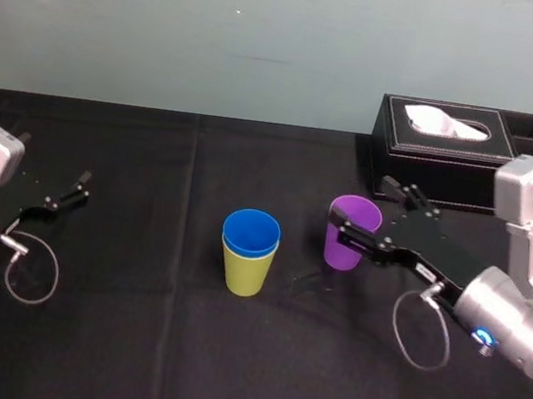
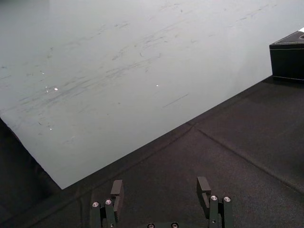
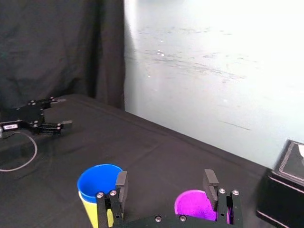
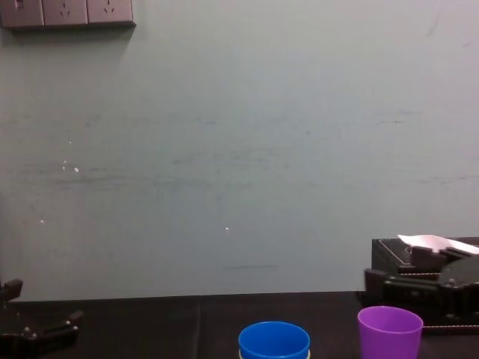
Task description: Stack the three plastic cups sequentially using one hand.
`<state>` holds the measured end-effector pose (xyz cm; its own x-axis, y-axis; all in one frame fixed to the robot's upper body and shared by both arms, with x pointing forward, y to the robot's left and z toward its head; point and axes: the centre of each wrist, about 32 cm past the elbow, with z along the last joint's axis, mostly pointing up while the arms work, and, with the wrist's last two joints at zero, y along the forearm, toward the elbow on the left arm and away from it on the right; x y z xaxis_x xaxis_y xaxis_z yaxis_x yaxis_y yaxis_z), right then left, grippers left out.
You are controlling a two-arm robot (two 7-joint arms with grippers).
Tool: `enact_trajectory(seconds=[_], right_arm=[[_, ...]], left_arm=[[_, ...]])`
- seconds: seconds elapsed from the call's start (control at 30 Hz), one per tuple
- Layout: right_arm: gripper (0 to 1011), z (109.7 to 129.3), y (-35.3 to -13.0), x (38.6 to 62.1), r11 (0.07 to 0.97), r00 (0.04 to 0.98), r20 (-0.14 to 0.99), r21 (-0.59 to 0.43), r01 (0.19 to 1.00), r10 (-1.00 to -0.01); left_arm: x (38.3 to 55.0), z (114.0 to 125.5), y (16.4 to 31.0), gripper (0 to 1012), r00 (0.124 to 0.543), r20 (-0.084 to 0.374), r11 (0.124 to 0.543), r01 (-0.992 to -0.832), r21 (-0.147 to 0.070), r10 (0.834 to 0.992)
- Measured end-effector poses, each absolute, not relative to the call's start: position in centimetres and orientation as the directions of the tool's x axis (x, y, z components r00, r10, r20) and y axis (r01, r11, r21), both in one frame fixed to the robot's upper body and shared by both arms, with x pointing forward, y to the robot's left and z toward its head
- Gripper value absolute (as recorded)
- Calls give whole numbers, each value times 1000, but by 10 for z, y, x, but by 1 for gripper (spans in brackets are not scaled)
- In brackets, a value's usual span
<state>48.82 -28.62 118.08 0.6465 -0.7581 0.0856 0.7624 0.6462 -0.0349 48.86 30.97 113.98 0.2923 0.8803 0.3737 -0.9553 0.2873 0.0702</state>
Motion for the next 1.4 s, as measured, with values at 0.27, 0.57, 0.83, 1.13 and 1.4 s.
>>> enact_trajectory(seconds=[0.27, 0.57, 0.83, 1.13, 1.4], right_arm=[[1004, 1169, -302, 481, 634, 635, 42, -47, 772, -771], [1004, 1149, -310, 480, 630, 632, -6, -78, 772, -775], [1004, 1138, -311, 485, 628, 627, -48, -105, 771, -778], [1004, 1131, -309, 488, 623, 622, -55, -121, 773, -781], [1004, 1128, -309, 491, 607, 608, -37, -132, 783, -793]], left_arm=[[489, 1140, 310, 1010, 292, 374, 287, -955, 70, 880], [489, 1140, 310, 1010, 292, 374, 287, -955, 70, 880], [489, 1140, 310, 1010, 292, 374, 287, -955, 70, 880], [489, 1140, 310, 1010, 292, 374, 287, -955, 70, 880], [489, 1140, 310, 1010, 292, 374, 287, -955, 70, 880]])
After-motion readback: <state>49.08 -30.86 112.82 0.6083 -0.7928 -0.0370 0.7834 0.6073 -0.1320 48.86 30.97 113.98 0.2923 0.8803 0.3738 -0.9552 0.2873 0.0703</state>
